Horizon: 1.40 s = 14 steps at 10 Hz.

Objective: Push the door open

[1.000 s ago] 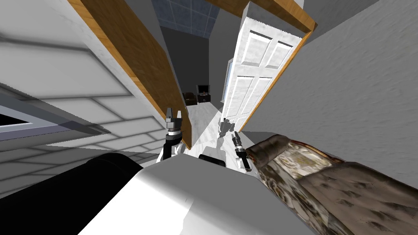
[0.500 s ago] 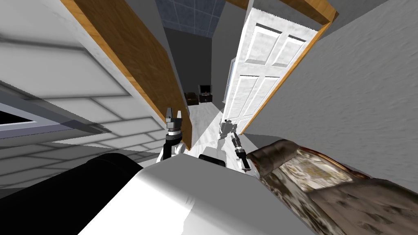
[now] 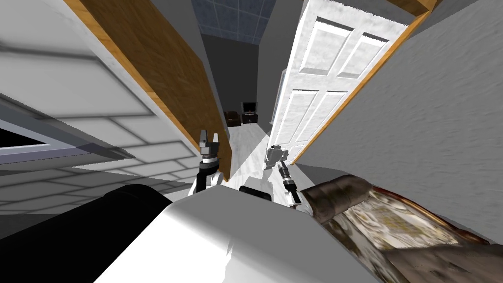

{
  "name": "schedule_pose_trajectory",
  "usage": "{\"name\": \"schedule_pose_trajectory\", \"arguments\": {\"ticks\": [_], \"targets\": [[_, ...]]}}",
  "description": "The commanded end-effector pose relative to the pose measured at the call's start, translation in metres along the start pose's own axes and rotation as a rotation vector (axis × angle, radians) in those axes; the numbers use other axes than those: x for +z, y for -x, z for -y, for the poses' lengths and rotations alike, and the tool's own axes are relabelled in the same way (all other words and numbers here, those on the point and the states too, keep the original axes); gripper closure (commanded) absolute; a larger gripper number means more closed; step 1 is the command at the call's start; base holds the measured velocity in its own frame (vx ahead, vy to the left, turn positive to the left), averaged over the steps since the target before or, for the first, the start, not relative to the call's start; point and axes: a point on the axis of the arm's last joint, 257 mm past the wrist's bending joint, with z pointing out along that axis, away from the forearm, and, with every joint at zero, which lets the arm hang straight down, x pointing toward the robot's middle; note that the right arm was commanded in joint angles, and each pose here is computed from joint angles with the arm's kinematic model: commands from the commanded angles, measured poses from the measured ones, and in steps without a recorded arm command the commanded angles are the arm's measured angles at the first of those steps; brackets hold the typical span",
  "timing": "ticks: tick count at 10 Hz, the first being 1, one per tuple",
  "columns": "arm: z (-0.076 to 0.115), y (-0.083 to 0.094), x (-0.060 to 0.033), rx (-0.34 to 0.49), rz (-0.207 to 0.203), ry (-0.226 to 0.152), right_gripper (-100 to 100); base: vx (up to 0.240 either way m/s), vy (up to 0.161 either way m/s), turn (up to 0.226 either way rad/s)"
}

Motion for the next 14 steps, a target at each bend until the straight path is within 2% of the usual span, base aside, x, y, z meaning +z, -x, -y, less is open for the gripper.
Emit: {"name": "schedule_pose_trajectory", "arguments": {"ticks": [1,14], "targets": [[0.007,0.001,-0.0007,0.006,-0.007,-0.013,-100,0.085,-0.055,0.078],[0.049,0.005,-0.0156,0.048,-0.046,-0.109,-100,0.076,-0.045,0.066]]}}
